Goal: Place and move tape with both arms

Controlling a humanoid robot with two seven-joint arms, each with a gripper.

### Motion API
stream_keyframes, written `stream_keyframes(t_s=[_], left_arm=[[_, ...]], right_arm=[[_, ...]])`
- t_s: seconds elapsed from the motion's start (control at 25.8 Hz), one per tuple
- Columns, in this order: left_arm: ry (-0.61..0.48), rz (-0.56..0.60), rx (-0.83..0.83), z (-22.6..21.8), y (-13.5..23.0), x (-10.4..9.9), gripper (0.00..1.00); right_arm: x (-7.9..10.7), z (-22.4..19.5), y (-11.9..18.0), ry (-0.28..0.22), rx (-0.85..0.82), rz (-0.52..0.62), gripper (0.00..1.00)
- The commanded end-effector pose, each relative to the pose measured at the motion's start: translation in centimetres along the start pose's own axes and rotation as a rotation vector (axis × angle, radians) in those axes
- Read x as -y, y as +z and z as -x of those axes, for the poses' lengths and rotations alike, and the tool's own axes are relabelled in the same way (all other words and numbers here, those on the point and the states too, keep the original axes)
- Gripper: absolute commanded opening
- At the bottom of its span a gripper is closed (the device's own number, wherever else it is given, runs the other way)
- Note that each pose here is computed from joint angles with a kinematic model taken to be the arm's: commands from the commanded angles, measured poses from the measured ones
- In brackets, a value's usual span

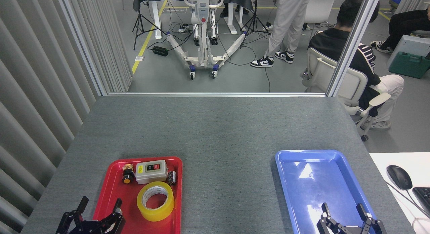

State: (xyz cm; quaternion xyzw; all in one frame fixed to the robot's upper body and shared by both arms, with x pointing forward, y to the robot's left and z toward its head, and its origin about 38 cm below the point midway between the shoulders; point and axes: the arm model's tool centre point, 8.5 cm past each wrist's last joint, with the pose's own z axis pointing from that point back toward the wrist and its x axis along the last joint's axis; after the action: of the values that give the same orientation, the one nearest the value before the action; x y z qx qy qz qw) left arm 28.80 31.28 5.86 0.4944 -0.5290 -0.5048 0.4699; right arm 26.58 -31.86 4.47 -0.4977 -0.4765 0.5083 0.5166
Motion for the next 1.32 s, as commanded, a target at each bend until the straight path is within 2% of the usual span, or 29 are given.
stream_keyframes(t_s=[0.0,0.12,0.27,1.28], left_arm=[[0.002,0.004,-0.004,0.0,0.0,0.1,1.0],[0.003,-0.014,-0.001,-0.2,0.0,-0.3,1.0],[0.004,-0.017,0.018,-0.3,0.0,-0.4,1.0],[0.048,0.007,0.01,-0.5,0.1,0.4,1.0]], right_arm=[[0.5,-0.6,0.0,-0.014,-0.002,0.022,0.99],[0.6,-1.6,0.7,-0.034,0.001,0.025,0.99],[-0.1,-1.7,1.8,-0.036,0.003,0.0,0.99],[0.5,-1.5,1.2,-0.025,0.013,0.02,0.99]])
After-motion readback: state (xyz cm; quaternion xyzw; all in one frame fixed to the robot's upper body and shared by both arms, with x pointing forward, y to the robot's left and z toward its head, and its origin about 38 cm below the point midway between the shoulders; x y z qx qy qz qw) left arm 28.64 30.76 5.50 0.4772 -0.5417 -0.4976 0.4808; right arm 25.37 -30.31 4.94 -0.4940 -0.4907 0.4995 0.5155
